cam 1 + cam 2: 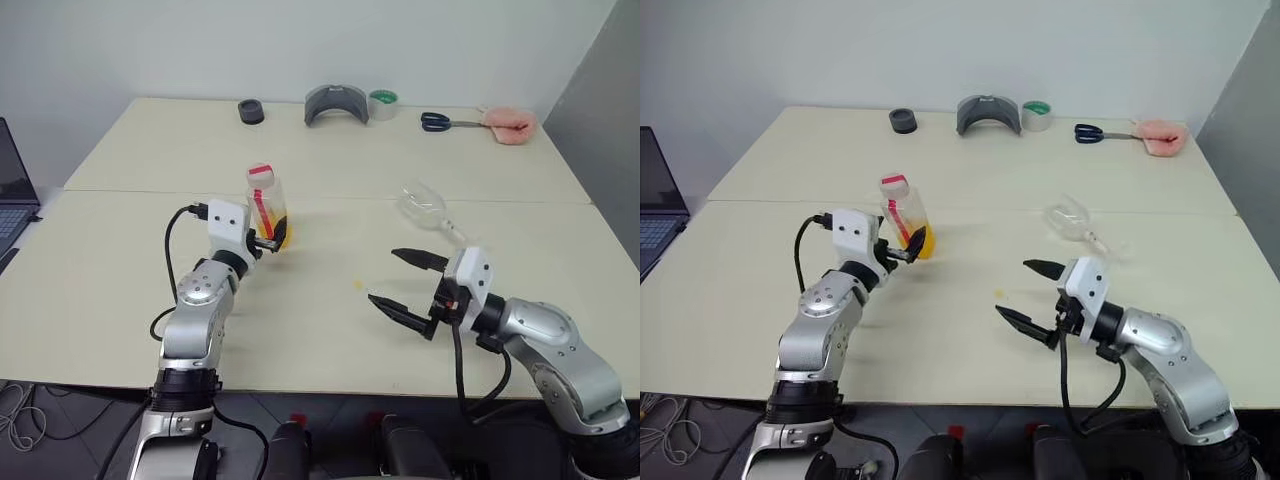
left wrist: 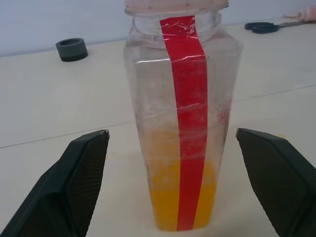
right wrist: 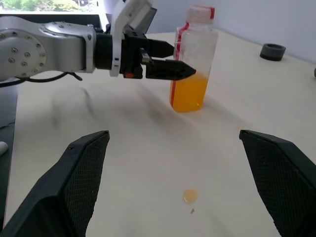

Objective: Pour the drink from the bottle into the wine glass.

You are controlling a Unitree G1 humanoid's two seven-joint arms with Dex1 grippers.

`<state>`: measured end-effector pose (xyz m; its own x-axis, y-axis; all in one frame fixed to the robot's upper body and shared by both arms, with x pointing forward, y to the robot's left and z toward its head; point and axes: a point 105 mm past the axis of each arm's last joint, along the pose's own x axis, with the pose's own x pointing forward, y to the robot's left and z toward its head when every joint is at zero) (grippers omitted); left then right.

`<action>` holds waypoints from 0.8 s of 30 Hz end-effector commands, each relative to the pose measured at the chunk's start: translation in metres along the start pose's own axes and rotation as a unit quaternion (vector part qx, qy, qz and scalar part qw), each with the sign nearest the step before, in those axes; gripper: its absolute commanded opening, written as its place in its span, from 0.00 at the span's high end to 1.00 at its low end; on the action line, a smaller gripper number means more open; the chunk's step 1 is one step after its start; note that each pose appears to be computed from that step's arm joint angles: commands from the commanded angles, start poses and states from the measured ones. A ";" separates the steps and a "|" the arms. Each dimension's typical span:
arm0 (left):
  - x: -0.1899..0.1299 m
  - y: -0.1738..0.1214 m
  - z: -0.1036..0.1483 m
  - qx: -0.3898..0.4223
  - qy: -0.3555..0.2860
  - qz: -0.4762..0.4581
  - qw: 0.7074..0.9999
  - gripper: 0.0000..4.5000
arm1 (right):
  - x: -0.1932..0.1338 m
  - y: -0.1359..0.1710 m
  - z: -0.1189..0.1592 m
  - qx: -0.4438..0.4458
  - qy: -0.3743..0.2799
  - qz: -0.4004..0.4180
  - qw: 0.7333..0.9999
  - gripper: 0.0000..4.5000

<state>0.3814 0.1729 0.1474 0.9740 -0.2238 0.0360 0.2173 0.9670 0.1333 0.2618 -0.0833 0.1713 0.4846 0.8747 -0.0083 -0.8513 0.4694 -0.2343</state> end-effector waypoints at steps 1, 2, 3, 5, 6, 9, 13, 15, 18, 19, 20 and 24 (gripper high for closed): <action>0.008 0.000 0.018 0.012 -0.034 -0.001 0.999 0.02 | 0.004 0.000 0.019 -0.009 -0.023 0.014 1.000 0.00; 0.010 0.001 0.019 0.012 -0.034 -0.001 0.999 0.02 | 0.005 -0.001 0.020 -0.011 -0.023 0.015 1.000 0.00; 0.011 0.001 0.019 0.012 -0.035 0.000 0.999 0.02 | 0.005 -0.001 0.021 -0.011 -0.023 0.016 1.000 0.00; 0.014 0.002 0.020 0.012 -0.035 0.001 0.999 0.02 | 0.005 -0.002 0.023 -0.012 -0.022 0.017 1.000 0.00; 0.015 0.003 0.020 0.012 -0.035 0.003 0.999 0.02 | 0.006 -0.003 0.024 -0.013 -0.022 0.017 1.000 0.00; 0.019 0.002 0.023 0.016 -0.035 -0.001 0.999 0.02 | 0.005 -0.004 0.026 -0.013 -0.021 0.016 1.000 0.00; 0.024 -0.004 0.027 0.026 -0.035 -0.016 0.999 0.02 | 0.005 -0.005 0.027 -0.013 -0.020 0.014 1.000 0.00; 0.026 -0.006 0.028 0.030 -0.034 -0.022 0.999 0.02 | 0.005 -0.006 0.027 -0.013 -0.019 0.014 1.000 0.00; 0.028 -0.008 0.032 0.041 -0.036 -0.023 0.998 0.02 | 0.005 -0.006 0.027 -0.012 -0.018 0.013 1.000 0.00; 0.028 -0.008 0.033 0.046 -0.037 -0.023 0.998 0.02 | 0.005 -0.006 0.027 -0.011 -0.018 0.012 1.000 0.00; 0.028 -0.009 0.034 0.049 -0.039 -0.023 0.998 0.02 | 0.004 -0.006 0.027 -0.011 -0.017 0.012 1.000 0.00; 0.030 -0.007 0.044 0.045 -0.047 -0.012 0.998 0.02 | 0.003 -0.008 0.026 -0.009 -0.015 0.010 1.000 0.00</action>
<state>0.4065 0.1557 0.1673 0.9627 -0.2649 0.0556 0.2487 0.9467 0.2045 0.2685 -0.0809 0.1854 0.4718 0.8816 -0.0144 -0.8627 0.4581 -0.2141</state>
